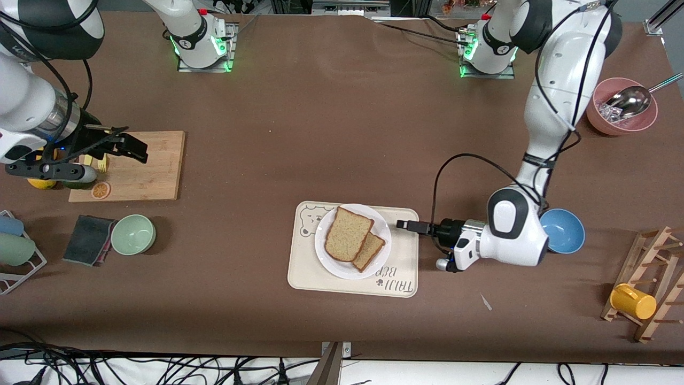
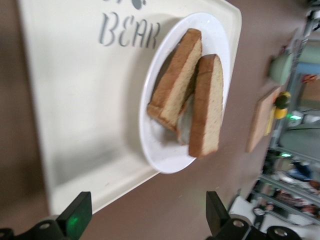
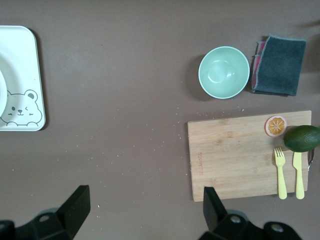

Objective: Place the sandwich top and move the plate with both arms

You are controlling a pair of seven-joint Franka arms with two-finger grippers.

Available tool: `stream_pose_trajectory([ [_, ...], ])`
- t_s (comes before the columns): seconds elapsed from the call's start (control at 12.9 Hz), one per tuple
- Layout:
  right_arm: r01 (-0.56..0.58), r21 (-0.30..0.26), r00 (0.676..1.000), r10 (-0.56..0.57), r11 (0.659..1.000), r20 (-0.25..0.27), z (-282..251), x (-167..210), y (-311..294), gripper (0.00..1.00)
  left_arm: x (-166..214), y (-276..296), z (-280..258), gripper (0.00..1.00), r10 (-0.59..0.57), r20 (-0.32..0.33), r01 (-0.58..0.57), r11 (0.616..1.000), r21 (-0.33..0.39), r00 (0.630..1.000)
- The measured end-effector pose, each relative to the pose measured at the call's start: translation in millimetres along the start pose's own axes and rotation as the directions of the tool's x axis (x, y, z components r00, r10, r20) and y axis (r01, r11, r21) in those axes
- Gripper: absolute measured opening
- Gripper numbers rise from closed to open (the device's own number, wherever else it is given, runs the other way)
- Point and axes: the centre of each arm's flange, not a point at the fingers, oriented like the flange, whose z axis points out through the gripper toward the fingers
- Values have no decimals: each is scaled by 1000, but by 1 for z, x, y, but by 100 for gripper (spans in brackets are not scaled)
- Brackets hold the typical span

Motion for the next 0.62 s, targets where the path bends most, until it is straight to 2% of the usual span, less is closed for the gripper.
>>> stream_pose_trajectory([
  [0.15, 6, 1, 1000, -6, 1000, -7, -1, 1, 0, 100, -10, 7, -33, 100, 49, 41, -56, 983, 178, 998],
  [0.23, 22, 1, 1000, -22, 1000, -10, -1, 1, 0, 100, -15, 8, -47, 100, 57, 67, -74, 957, 282, 996],
  [0.46, 41, 1, 999, -41, 999, -12, -1, 2, 2, 100, -25, 12, -77, 100, 58, 126, -117, 834, 539, 990],
  [0.62, 43, 1, 999, -43, 999, -12, -1, 2, 2, 100, -31, 24, -101, 100, 58, 115, -119, 759, 640, 992],
])
